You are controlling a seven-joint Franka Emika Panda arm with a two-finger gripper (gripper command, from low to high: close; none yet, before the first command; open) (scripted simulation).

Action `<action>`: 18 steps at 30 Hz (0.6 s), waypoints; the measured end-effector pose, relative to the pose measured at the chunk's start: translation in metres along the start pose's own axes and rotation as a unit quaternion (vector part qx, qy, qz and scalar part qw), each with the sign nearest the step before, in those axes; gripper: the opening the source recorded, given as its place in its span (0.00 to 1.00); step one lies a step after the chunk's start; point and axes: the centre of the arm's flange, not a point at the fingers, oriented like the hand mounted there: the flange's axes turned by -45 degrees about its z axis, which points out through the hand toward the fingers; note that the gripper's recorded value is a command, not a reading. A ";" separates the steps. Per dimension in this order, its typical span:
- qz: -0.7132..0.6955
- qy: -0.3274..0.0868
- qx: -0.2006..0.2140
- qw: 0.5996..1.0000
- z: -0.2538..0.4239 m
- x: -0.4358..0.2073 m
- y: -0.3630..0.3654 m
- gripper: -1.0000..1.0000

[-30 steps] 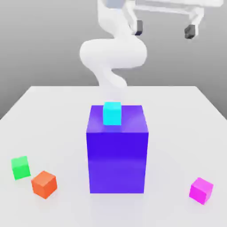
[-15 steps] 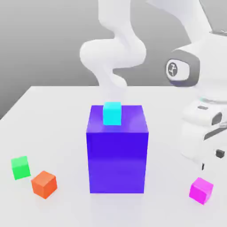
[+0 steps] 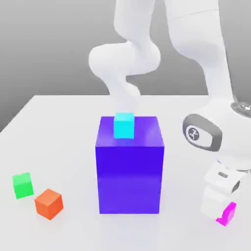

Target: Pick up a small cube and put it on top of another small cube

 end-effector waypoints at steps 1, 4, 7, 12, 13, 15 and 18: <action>0.000 0.000 0.000 1.000 -0.010 0.000 0.000 0.00; 0.005 -0.001 -0.001 1.000 -0.045 -0.001 0.003 0.00; 0.127 -0.005 -0.009 0.992 -0.056 -0.027 0.070 0.00; 0.338 -0.008 -0.018 0.941 -0.067 -0.096 0.173 0.00; 0.378 -0.009 -0.019 0.926 -0.070 -0.112 0.190 0.00; 0.456 -0.009 -0.020 0.890 -0.074 -0.148 0.221 0.00; 0.575 -0.008 -0.020 0.818 -0.081 -0.213 0.264 0.00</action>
